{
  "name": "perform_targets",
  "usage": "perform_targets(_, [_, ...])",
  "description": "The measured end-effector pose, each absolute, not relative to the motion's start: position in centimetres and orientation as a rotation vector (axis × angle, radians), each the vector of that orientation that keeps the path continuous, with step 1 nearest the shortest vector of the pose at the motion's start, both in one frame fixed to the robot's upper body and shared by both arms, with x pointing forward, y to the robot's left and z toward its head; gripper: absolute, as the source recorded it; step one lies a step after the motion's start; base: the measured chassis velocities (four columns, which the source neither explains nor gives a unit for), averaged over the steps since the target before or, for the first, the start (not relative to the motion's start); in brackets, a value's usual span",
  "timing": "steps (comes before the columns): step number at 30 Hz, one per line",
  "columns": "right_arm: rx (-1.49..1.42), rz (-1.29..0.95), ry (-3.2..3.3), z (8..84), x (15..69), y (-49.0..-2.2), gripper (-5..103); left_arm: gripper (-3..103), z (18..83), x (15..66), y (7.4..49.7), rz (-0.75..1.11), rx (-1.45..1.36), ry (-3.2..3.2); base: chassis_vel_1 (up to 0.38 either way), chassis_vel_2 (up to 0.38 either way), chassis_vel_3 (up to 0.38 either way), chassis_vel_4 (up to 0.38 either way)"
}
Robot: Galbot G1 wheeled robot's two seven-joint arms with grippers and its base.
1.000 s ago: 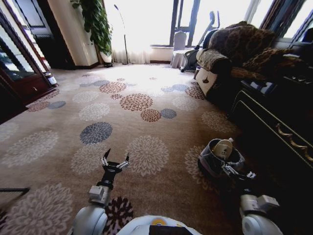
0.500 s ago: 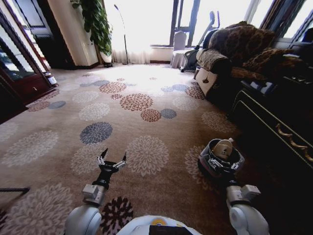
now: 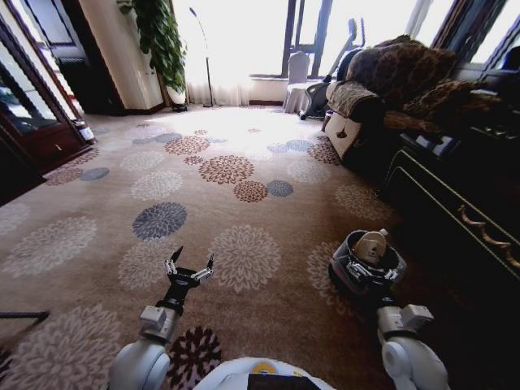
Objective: Pick up the trash from the ground and place it into the trash bin.
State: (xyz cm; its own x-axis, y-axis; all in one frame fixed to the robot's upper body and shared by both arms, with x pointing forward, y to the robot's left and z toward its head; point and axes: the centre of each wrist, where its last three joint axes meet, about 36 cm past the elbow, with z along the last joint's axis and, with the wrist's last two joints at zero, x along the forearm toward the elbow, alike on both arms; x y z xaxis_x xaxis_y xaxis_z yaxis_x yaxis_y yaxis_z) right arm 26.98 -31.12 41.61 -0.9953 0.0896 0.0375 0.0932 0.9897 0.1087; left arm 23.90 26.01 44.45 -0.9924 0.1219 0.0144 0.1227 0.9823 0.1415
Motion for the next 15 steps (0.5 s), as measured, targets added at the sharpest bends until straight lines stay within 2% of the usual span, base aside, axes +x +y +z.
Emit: perform_targets(15, [-0.144,-0.171,-3.1,41.6,26.95,-31.15,100,100,44.44,23.89,25.99,-0.223,-0.193,-3.122,0.0,0.0,0.0,0.0])
